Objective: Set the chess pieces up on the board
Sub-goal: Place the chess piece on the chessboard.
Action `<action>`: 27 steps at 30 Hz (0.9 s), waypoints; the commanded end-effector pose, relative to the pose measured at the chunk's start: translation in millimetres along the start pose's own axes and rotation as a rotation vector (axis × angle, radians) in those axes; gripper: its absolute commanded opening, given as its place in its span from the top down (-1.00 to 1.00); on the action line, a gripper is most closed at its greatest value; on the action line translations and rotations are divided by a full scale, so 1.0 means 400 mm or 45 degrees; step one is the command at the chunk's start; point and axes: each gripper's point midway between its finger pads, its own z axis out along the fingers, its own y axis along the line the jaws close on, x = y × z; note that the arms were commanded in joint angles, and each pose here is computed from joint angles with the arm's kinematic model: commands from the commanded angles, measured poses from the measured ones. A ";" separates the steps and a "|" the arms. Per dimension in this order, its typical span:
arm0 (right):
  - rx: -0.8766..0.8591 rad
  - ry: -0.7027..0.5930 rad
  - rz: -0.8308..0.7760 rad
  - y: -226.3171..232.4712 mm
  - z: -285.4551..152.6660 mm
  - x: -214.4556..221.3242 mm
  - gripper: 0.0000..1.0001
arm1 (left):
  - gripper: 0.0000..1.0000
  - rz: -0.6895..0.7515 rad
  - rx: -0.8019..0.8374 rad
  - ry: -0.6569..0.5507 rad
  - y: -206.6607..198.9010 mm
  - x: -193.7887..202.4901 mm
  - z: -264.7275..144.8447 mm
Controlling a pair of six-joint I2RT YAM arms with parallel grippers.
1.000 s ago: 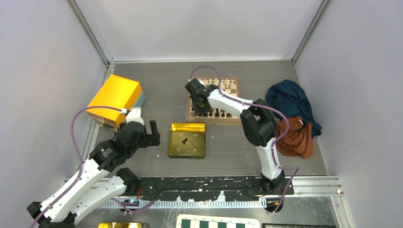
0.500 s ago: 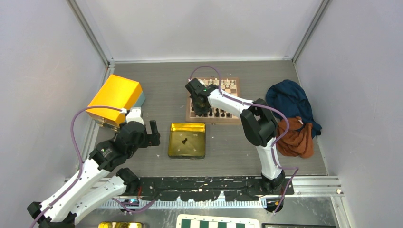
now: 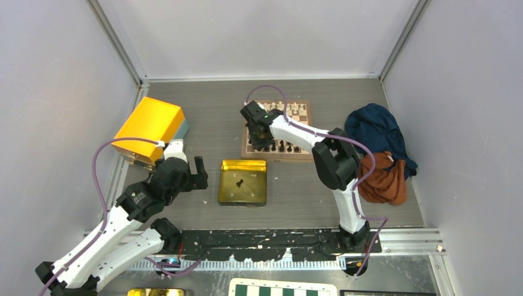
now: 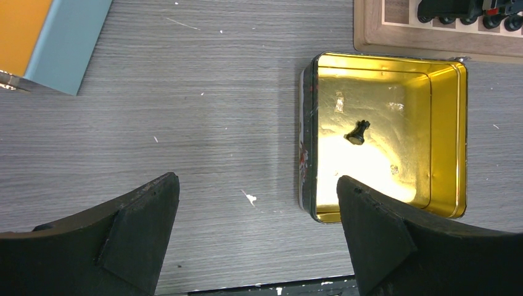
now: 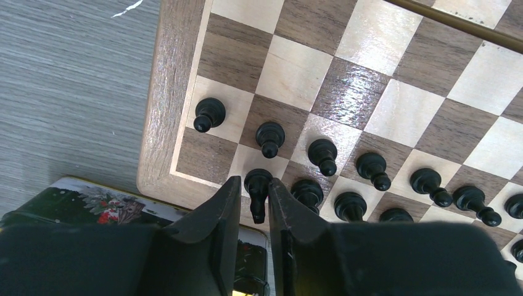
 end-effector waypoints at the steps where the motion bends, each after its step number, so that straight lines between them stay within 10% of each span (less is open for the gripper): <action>1: -0.040 -0.094 0.008 0.019 -0.056 -0.065 0.41 | -1.00 -0.014 0.010 -0.038 -0.008 -0.022 -0.002; 27: -0.052 -0.185 -0.027 0.033 -0.138 -0.116 0.34 | -1.00 -0.005 0.018 -0.033 -0.015 -0.024 0.002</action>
